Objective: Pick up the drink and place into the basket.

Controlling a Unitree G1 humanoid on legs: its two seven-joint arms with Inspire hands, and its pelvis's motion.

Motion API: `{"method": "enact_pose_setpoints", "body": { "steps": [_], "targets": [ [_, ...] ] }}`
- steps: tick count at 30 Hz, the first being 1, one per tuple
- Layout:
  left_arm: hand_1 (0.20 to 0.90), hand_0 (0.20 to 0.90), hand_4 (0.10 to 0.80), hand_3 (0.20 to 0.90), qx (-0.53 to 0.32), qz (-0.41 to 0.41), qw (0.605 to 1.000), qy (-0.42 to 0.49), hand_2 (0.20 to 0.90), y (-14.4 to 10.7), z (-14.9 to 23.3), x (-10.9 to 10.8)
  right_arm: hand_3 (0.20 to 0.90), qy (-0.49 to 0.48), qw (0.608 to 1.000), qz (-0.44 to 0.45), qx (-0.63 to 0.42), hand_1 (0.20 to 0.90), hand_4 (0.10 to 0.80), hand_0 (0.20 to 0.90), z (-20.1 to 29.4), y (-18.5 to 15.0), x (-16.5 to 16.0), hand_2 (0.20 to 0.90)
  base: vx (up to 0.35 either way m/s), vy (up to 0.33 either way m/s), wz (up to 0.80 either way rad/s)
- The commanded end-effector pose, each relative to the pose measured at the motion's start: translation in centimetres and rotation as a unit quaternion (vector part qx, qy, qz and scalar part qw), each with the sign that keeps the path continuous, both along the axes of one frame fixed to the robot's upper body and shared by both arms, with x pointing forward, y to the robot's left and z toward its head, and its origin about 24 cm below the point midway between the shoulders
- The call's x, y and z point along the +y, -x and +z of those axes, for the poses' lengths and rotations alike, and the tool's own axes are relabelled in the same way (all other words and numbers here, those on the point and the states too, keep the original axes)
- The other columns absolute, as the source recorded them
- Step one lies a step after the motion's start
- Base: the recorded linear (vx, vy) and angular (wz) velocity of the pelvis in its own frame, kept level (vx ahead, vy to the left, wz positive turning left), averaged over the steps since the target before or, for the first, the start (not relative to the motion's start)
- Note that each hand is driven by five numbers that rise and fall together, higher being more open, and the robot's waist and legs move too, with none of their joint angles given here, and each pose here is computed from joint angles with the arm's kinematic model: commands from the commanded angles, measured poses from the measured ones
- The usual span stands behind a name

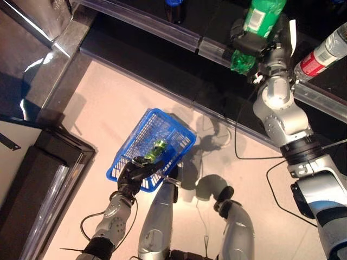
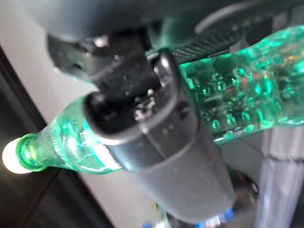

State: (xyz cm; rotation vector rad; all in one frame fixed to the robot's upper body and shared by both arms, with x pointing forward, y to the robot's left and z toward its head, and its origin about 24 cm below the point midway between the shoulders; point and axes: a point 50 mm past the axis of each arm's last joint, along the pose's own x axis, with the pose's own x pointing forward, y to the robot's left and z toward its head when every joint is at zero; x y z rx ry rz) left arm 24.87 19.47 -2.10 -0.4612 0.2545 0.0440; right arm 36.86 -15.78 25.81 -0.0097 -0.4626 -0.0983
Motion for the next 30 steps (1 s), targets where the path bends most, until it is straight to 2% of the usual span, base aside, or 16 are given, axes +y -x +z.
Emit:
{"method": "enact_pose_setpoints", "body": {
  "steps": [1,8,14,24,30],
  "targets": [
    [0.3,0.3,0.1,0.2,-0.215,-0.066,0.972,-0.063,0.3,-0.4,8.3,0.3,0.2,-0.009,0.968,0.091,-0.233,0.3,0.1,0.3,9.4,5.4,2.5,0.3,-0.018,-0.042,0.01],
    [0.3,0.3,0.1,0.2,-0.298,-0.114,0.947,-0.039,0.3,0.0,12.2,-1.6,0.2,-0.035,0.977,0.167,-0.125,0.3,0.1,0.3,2.6,4.5,5.9,0.3,0.016,-0.039,0.04],
    [0.3,0.3,0.1,0.2,-0.35,-0.167,0.922,-0.017,0.3,0.4,14.6,-3.4,0.2,-0.076,0.976,0.198,-0.055,0.3,0.1,0.3,-1.7,4.3,8.5,0.3,0.014,-0.057,0.16],
    [0.3,0.3,0.1,0.2,-0.425,-0.238,0.873,0.024,0.3,0.8,18.2,-5.0,0.2,-0.09,0.979,0.172,0.059,0.3,0.1,0.3,-7.2,2.9,10.9,0.3,-0.007,-0.032,0.18],
    [0.3,0.3,0.1,0.2,-0.46,-0.264,0.846,0.052,0.3,1.3,19.6,-5.5,0.2,-0.106,0.967,0.186,0.135,0.3,0.1,0.3,-11.2,3.5,13.0,0.3,-0.003,-0.051,0.16]
  ]
}}
